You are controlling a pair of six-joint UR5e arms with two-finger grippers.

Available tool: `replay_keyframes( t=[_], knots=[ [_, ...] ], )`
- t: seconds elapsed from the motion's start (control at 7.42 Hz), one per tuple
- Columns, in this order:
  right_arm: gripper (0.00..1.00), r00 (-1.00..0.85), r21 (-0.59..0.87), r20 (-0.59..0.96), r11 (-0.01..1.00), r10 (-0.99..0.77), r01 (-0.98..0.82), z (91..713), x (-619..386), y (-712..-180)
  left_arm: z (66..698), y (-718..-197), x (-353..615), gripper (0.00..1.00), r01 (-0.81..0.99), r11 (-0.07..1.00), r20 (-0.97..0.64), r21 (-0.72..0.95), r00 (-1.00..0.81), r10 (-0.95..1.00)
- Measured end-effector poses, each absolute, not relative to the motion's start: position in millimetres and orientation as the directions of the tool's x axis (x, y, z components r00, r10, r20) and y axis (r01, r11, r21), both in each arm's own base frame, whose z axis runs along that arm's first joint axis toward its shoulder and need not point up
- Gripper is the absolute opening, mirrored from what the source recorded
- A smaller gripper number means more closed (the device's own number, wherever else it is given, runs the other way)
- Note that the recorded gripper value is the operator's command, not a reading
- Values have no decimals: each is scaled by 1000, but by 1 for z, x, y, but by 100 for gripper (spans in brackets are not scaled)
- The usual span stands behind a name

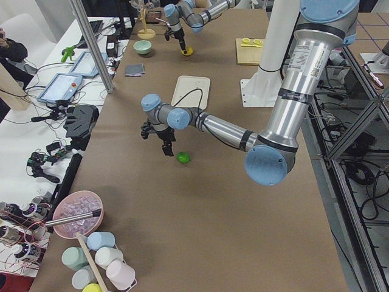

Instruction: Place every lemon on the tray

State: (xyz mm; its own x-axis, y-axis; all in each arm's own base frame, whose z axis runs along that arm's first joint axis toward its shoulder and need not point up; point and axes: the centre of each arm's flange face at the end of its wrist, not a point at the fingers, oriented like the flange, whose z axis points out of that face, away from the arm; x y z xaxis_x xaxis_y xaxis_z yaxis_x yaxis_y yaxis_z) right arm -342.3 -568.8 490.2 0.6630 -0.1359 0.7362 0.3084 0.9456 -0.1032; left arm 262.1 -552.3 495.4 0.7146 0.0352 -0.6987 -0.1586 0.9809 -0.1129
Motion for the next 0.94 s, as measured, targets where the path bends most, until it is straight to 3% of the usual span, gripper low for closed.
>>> replay_keyframes(
  t=[0.13,0.27,0.67,0.94],
  knots=[
    [18,663,-108,736,943,-137,315,492,-346,-567,500,-549,271,98,-180,977,-697,-113,715,51],
    [12,663,-112,736,942,-136,317,493,-348,-567,504,-546,277,98,-197,974,-696,-112,715,65],
    [13,645,-83,748,943,-154,323,473,-353,-572,515,-538,292,98,-238,964,-691,-119,717,92],
    [14,590,3,779,941,-214,338,412,-370,-584,525,-537,295,98,-257,958,-686,-126,720,103]
  ],
)
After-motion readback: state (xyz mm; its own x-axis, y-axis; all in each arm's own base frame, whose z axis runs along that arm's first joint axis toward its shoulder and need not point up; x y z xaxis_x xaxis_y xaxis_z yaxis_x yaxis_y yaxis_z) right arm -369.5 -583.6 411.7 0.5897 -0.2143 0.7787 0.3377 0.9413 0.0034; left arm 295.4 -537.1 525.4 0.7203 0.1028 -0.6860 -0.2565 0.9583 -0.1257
